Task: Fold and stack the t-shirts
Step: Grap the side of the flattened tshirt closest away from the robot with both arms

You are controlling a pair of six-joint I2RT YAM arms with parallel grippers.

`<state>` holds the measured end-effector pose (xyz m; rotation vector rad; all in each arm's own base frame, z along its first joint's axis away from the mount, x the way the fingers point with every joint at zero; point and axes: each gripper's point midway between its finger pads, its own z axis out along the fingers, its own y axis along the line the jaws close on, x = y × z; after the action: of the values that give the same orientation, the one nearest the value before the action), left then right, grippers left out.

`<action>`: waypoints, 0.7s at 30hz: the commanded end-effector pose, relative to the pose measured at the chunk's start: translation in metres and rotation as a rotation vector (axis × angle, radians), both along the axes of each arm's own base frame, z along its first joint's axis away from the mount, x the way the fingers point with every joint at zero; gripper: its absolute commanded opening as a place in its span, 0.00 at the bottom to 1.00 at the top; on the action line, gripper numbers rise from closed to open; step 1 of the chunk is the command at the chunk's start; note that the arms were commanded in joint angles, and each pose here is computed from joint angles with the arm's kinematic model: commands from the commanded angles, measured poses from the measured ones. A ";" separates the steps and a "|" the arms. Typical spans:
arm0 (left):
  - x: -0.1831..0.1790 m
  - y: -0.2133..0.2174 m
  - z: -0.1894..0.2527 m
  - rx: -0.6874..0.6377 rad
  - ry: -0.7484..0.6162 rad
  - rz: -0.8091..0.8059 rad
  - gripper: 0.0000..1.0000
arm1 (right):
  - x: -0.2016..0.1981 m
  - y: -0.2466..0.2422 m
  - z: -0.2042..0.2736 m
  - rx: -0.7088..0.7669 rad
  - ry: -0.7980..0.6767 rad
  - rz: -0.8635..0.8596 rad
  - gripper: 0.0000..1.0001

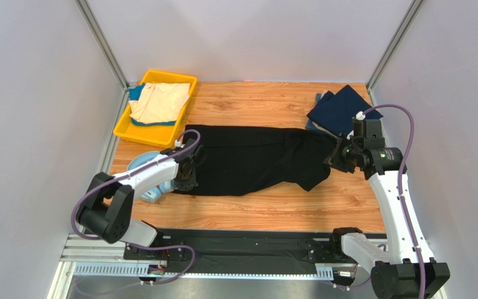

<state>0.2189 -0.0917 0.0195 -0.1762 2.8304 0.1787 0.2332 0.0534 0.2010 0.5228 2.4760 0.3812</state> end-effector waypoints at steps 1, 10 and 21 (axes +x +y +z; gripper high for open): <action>0.005 -0.001 0.030 -0.056 -0.108 0.006 0.00 | 0.000 -0.002 0.029 -0.006 -0.074 0.010 0.00; 0.004 -0.004 0.055 -0.092 -0.146 -0.018 0.00 | -0.010 -0.007 0.039 -0.030 -0.093 0.006 0.00; -0.011 0.006 0.052 -0.065 -0.121 -0.013 0.00 | -0.048 -0.021 0.058 -0.059 -0.120 -0.081 0.00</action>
<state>0.2125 -0.0916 0.0644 -0.1810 2.7281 0.0538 0.2031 0.0422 0.2491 0.5001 2.3690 0.3386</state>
